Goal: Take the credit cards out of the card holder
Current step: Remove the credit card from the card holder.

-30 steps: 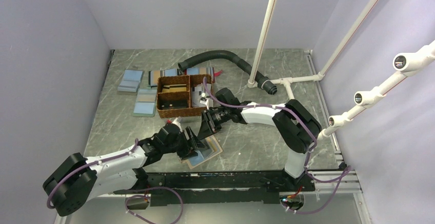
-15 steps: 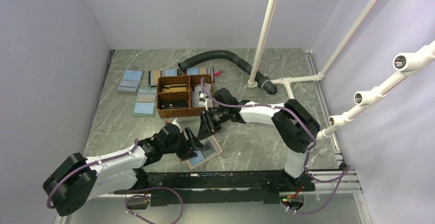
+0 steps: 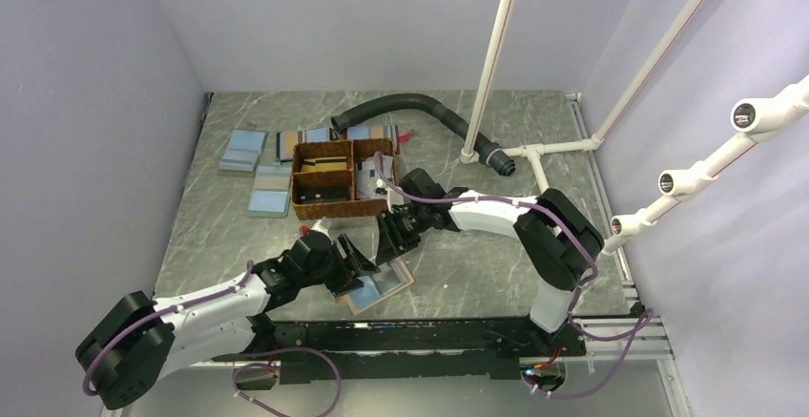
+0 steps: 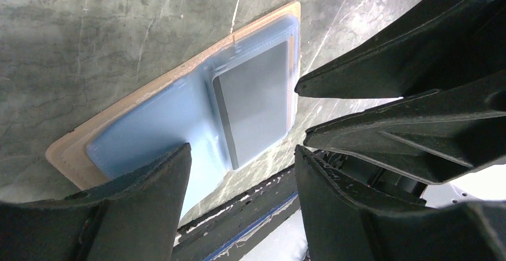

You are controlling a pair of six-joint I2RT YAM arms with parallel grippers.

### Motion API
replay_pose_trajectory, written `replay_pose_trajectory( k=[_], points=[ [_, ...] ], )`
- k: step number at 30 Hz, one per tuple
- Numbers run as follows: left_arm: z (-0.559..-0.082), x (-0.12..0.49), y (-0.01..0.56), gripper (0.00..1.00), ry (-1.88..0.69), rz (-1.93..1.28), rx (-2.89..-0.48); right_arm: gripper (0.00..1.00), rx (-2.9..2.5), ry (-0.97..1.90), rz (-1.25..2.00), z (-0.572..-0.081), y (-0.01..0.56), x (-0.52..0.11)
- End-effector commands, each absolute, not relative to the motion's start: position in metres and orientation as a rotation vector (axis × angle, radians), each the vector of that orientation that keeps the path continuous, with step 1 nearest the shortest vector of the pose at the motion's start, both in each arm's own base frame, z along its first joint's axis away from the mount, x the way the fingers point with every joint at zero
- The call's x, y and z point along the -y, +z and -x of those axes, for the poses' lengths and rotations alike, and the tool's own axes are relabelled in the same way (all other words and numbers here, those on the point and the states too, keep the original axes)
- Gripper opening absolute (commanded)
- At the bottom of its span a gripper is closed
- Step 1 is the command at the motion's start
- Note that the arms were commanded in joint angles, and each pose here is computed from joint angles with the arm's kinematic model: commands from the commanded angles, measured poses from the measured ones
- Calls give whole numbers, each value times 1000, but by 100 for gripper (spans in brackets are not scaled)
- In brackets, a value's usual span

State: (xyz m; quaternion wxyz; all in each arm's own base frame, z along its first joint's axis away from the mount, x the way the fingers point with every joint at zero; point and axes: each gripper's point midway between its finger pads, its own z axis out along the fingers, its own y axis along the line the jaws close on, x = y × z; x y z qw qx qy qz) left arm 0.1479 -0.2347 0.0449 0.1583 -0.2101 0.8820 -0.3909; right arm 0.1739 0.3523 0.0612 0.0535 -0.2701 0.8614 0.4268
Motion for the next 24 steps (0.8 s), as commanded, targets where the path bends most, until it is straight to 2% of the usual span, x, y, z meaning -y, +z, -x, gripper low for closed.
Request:
replay_pose_trajectory(
  k=[1, 15, 24],
  points=[
    [-156, 237, 47, 69, -1127, 610, -2487, 41, -2609, 1252, 822, -176, 61, -347],
    [-157, 245, 43, 70, -1148, 586, -2511, 43, -2644, 1151, 803, -184, 48, -338],
    [-157, 254, 41, 70, -1165, 529, -2539, 44, -2675, 1223, 802, -176, 43, -343]
  ],
)
